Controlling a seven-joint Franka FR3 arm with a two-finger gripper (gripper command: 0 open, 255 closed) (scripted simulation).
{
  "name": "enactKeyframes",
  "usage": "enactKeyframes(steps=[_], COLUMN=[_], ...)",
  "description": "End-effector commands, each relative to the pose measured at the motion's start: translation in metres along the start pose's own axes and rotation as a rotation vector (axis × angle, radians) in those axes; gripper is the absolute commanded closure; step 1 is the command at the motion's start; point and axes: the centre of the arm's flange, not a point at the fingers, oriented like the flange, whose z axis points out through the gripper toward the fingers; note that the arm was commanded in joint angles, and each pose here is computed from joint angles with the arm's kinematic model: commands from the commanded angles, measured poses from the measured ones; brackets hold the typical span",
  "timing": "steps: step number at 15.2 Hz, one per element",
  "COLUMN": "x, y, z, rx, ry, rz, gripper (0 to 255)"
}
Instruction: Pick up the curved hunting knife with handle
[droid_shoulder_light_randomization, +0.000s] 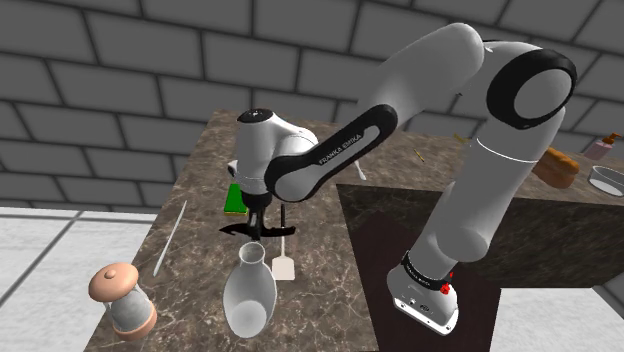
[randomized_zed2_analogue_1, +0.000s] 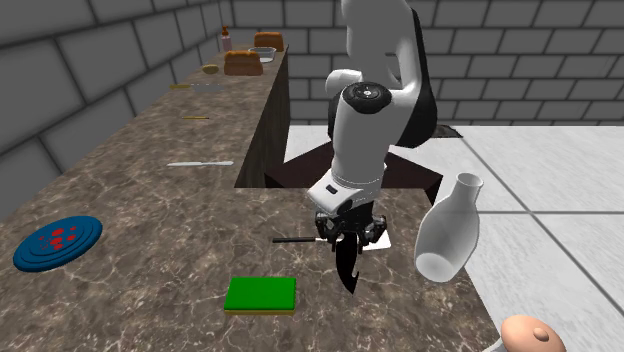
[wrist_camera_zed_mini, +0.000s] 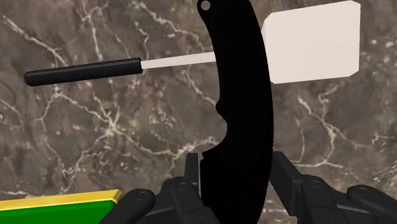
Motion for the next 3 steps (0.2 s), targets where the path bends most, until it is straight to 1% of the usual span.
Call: enactKeyframes(steps=[1, 3], x=[-0.0019, -0.0019], y=[0.0014, 0.0014], z=[-0.0111, -0.0119], rx=[0.0, 0.0], ry=[0.0, 0.0], rz=[0.0, 0.0], gripper=[255, 255])
